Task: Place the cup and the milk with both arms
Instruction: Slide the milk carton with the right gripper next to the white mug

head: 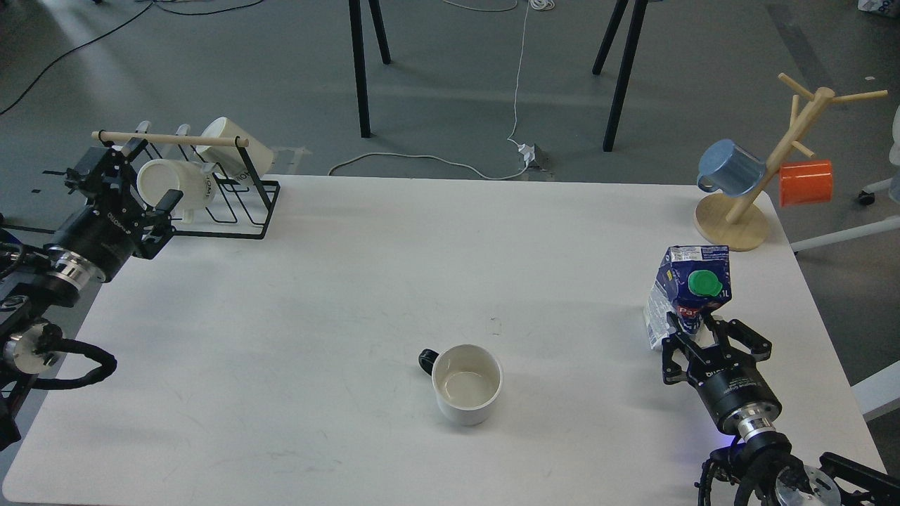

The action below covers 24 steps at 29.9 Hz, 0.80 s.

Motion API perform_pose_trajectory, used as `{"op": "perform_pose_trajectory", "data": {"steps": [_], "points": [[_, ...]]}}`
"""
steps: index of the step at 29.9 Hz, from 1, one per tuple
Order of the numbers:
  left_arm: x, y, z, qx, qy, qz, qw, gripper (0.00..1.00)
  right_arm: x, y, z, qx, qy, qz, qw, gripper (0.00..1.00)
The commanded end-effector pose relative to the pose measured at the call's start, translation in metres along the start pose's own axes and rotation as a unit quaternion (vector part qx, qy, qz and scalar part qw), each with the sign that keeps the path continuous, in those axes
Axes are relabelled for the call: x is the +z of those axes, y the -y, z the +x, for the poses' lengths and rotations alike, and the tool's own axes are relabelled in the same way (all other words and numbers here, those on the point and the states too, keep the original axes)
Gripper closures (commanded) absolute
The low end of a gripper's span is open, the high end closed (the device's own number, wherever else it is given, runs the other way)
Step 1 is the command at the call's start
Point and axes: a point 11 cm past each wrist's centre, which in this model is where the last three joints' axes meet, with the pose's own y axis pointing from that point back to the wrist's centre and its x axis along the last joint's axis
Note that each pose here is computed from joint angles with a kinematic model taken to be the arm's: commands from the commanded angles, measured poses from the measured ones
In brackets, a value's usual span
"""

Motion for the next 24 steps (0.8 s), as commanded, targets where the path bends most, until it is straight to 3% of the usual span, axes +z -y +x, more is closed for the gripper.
{"op": "perform_pose_trajectory", "data": {"steps": [1, 8, 24], "points": [[-0.001, -0.002, 0.003, 0.005, 0.002, 0.003, 1.0, 0.02, 0.022, -0.001, -0.019, -0.032, 0.0, -0.037, 0.999, 0.58], [-0.001, -0.003, 0.005, 0.007, 0.005, 0.005, 1.0, 0.02, 0.069, -0.012, -0.041, -0.082, -0.001, -0.102, 0.991, 0.58], [-0.002, -0.002, 0.004, 0.006, 0.004, 0.006, 1.0, 0.02, 0.12, -0.061, -0.009, -0.067, -0.018, -0.159, 0.985, 0.57]]}}
